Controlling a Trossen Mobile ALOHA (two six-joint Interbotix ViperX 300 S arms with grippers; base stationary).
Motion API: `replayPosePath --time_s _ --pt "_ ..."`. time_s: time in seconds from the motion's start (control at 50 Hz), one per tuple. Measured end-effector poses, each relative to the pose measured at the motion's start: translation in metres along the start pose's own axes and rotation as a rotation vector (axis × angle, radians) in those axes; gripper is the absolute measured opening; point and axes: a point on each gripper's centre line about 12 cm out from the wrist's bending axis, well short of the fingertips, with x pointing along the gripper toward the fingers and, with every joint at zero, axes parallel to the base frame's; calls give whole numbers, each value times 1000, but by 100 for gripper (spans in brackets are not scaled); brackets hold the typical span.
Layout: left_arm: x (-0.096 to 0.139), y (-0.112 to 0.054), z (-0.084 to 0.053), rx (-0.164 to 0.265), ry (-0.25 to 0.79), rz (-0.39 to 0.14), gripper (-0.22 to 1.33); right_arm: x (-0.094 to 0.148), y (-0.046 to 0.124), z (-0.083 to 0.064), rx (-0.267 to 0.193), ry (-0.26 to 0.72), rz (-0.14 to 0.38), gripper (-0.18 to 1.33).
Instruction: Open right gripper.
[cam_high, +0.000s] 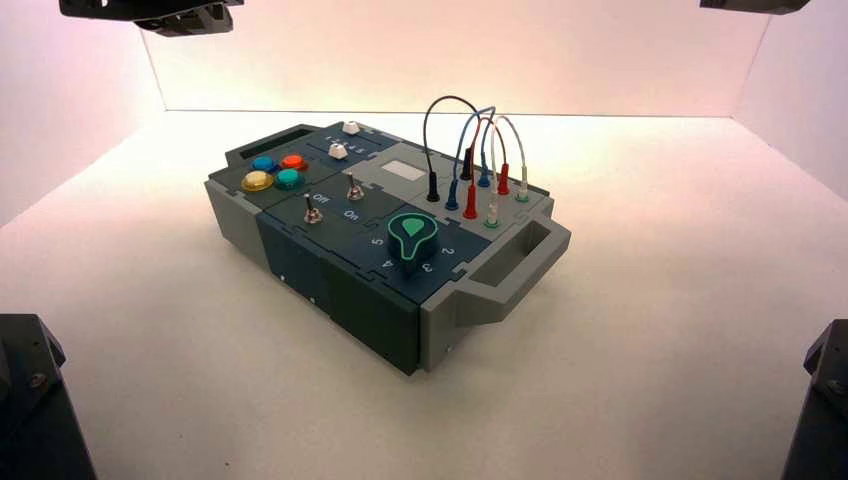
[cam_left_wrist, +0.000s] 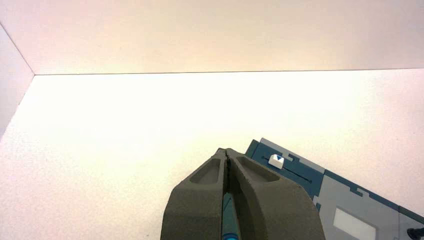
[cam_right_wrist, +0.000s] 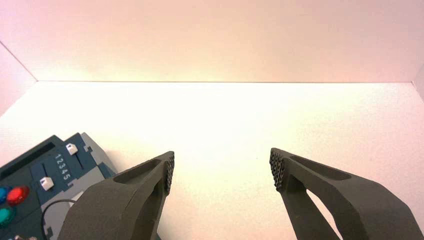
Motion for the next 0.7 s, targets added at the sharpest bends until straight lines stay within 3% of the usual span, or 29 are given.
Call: replayPosePath --time_s 0.7 --pt "-3 0 3 1 -12 -3 -16 2 -1 0 5 -5 -8 133"
